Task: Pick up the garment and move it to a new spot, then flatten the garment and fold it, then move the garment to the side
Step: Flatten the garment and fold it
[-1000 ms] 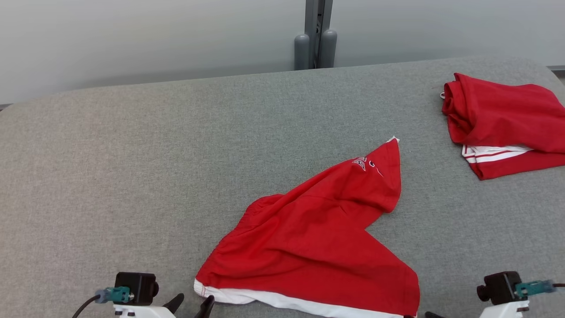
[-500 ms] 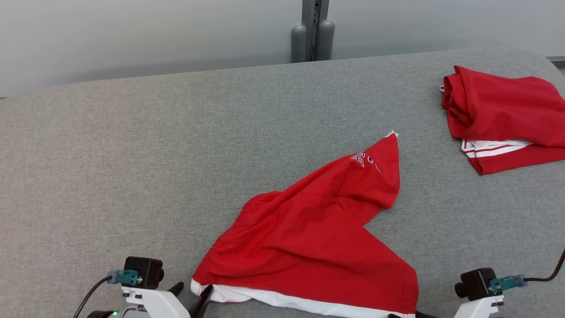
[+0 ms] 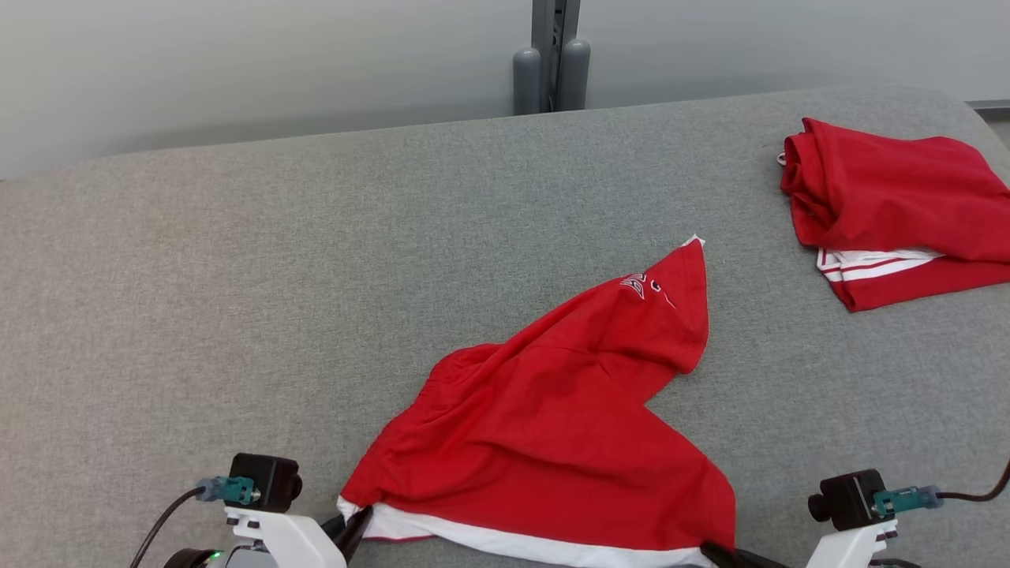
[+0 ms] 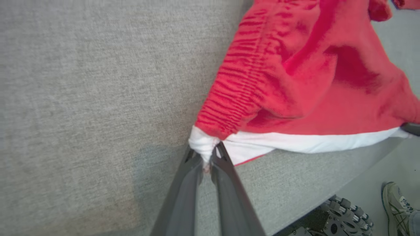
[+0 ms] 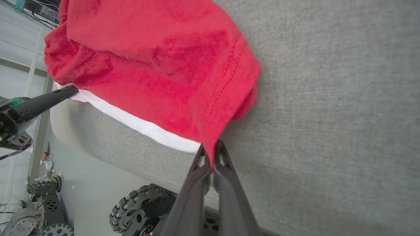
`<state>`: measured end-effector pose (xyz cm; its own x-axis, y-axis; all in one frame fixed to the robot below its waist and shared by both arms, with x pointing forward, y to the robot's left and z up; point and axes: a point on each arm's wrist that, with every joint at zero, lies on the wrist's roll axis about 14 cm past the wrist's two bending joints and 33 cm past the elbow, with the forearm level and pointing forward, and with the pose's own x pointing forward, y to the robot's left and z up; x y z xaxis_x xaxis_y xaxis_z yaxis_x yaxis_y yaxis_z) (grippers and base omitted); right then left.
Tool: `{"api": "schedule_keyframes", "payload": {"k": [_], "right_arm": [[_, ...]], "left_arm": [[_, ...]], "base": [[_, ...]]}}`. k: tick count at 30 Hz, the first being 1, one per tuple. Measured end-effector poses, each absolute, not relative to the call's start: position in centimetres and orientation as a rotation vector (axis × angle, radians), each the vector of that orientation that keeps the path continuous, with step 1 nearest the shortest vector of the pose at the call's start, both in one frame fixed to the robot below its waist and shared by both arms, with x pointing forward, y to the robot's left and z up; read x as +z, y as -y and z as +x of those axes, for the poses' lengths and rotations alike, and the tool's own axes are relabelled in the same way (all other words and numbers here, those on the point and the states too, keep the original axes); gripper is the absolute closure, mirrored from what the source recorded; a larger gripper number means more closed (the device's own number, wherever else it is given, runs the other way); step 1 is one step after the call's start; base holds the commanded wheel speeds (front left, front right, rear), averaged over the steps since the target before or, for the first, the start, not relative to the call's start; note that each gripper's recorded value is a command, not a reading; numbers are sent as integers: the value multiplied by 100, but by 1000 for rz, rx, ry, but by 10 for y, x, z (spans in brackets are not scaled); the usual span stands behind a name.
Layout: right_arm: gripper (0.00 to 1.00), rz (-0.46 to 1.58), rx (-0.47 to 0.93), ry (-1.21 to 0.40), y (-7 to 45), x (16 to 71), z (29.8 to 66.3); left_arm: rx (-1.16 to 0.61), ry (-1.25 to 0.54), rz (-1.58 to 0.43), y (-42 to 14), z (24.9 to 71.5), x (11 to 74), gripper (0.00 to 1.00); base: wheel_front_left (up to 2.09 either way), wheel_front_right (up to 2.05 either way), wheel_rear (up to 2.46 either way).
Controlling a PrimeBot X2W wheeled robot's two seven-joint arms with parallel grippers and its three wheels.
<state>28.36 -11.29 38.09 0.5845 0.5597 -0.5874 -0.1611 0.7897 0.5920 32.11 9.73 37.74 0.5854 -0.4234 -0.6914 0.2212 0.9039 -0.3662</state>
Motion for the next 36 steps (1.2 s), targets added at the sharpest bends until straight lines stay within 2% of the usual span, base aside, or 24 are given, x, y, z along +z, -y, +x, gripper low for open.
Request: {"api": "schedule_keyframes", "payload": {"k": [9,18,24,32,36], "right_arm": [[100,562,459,-620,129,437,311],[100,530,502,-405,140,497,333],[100,426,542,-247,144,542,388],[100,318,579,-103,145,598,488],[100,247,574,-38,148,621,542]], "left_arm": [[-395,-712,-300,-99,332,427,100],[-500,-570,-313,-79,347,478,100],[-530,-450,-229,-75,415,508,100],[-503,-338,-98,-70,541,544,100],[-503,-301,-116,-57,597,560,100]], "base": [[0,0,0],[0,0,0],[0,0,0],[0,0,0],[0,0,0]]}}
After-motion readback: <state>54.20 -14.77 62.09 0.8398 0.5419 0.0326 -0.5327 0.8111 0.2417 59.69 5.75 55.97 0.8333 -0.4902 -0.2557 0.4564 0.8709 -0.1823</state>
